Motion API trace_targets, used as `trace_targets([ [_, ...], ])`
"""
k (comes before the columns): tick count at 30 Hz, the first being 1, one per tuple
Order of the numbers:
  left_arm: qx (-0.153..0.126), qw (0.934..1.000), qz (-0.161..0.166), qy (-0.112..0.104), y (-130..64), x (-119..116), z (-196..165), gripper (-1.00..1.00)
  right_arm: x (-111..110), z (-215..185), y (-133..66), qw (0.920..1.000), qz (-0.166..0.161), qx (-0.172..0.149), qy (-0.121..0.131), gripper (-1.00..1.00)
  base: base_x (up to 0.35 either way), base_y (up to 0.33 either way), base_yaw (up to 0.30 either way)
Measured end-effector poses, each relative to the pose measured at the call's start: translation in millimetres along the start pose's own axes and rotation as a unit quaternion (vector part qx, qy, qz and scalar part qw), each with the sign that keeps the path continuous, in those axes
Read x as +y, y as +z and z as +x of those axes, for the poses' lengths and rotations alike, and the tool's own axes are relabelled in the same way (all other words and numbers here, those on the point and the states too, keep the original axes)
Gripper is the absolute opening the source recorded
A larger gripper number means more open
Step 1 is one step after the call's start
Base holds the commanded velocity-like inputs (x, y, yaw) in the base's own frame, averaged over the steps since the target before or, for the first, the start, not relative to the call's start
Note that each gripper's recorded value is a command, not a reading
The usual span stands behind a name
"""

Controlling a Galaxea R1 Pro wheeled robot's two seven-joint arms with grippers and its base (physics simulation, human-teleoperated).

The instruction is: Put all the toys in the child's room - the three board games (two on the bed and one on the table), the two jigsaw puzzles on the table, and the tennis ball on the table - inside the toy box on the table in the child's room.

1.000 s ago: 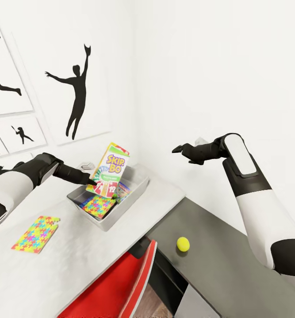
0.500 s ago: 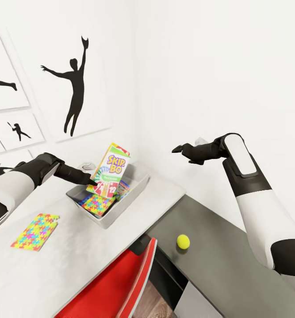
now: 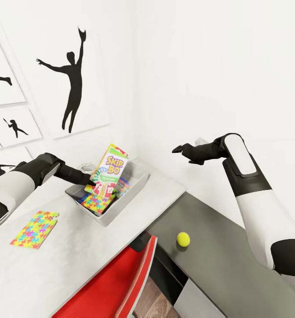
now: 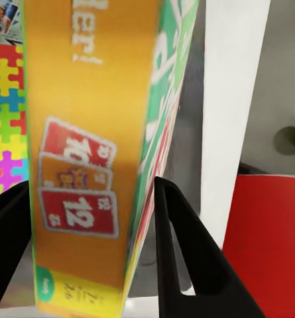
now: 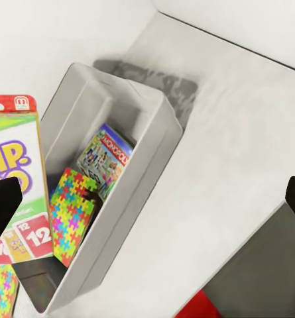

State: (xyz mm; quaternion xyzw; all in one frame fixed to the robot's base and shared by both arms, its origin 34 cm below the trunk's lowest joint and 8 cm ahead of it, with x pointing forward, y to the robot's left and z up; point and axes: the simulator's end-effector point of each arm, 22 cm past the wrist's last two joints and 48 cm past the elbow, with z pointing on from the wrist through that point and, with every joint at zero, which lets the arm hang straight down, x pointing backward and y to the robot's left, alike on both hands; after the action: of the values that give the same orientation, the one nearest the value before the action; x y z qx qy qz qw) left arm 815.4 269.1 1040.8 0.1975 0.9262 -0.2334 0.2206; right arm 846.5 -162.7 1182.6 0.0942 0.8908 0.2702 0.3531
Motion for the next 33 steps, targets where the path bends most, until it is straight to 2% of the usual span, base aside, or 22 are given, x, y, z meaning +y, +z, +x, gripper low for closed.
trace_targets([
  [26,0.016,0.9998,0.001,-0.007,24.2,13,13,-1.0,-23,22,28.3,0.9995,0.01,0.026,0.013,1.0,0.0,0.0,0.0],
  [33,0.017,0.9997,-0.011,-0.011,28.0,22,15,-1.0,-27,26,33.5,0.9994,0.011,0.03,0.016,1.0,0.0,0.0,0.0],
])
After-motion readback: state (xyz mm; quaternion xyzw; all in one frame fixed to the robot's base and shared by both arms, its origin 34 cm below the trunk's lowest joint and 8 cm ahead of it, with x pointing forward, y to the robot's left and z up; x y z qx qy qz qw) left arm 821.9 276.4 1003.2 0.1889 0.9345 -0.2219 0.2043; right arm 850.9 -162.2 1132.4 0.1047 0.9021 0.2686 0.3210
